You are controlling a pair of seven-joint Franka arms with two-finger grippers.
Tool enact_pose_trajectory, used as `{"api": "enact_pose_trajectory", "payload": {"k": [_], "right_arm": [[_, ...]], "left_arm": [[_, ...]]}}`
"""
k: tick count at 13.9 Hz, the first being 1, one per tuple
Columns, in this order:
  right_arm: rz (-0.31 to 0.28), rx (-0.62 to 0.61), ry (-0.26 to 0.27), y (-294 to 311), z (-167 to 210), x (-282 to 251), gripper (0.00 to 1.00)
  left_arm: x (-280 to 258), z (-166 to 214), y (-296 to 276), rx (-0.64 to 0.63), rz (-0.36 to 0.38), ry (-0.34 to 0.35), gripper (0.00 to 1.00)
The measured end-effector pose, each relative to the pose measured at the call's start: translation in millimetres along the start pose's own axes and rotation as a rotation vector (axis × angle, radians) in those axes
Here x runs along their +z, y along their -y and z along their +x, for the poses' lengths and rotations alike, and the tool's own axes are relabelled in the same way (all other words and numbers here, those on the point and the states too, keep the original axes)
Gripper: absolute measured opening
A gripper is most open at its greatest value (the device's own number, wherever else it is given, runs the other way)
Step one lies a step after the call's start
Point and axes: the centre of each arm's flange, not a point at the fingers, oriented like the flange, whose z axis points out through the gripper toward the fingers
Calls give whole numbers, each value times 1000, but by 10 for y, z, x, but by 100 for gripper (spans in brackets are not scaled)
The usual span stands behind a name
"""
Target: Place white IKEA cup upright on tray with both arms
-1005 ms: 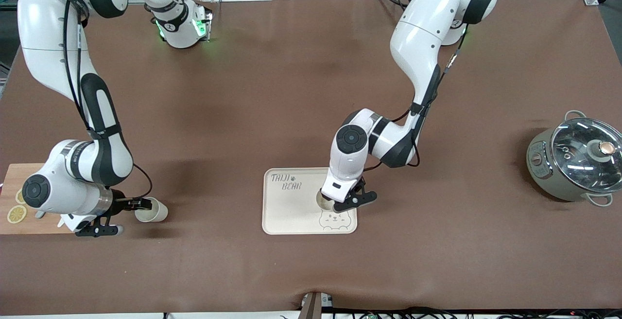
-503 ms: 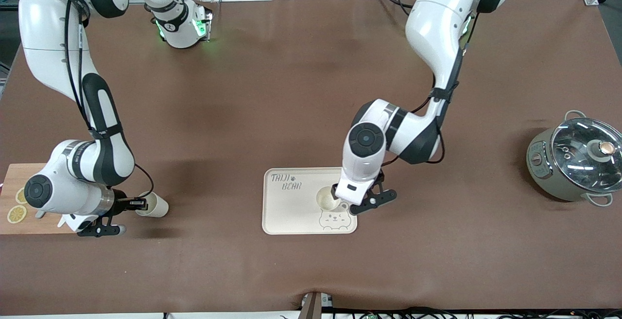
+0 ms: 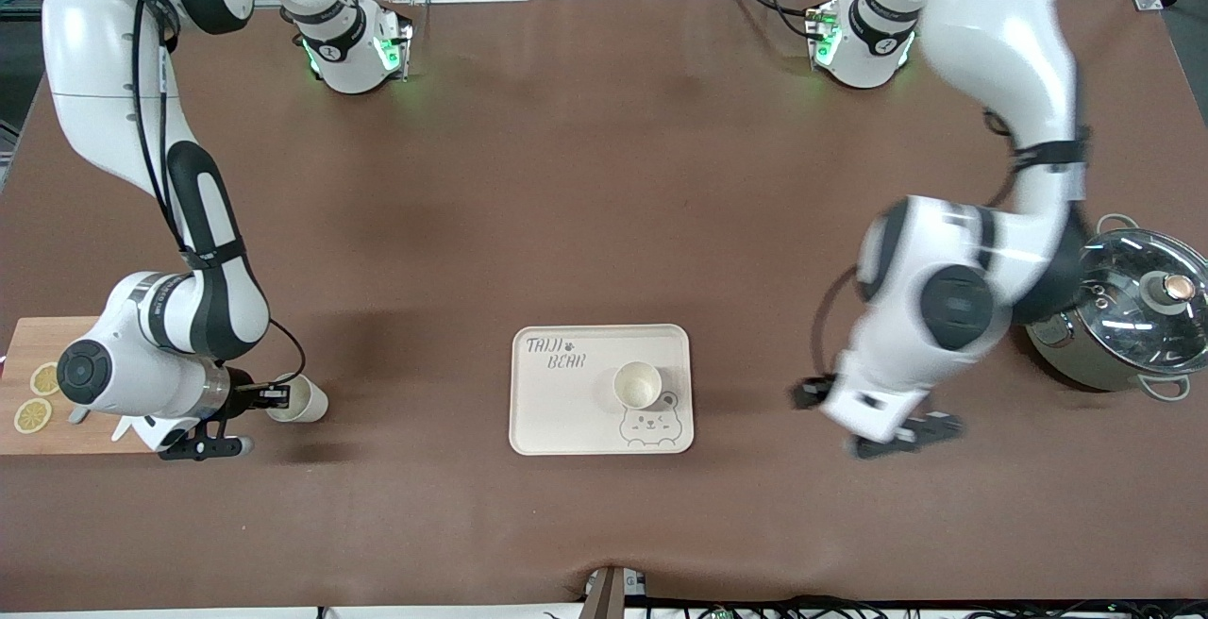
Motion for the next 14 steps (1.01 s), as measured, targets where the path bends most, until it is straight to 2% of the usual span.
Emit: {"api": "enact_pose_trajectory", "payload": {"k": [3,6,8,9,12,14], "right_arm": [[8,-19,29,146,36,-120,4],[13,17,37,252,90,-312,4],[17,87,49,468,102,-378,4],[16,136,52,677,106,-406,4],[9,258,48,1444,73,-513,4],[3,333,50,1863,18,-525,4]], "left_arm": [[326,355,994,61,-58,46,100],[346,522,1465,104,-96,15,100],[-222,526,1606,95,-112,-31,100],[-613,439,1643,98,-120,-33,100],[-1746,25,1767,113,-143,-40,100],[-2296,-284,1875,119,-151,-33,100]]}}
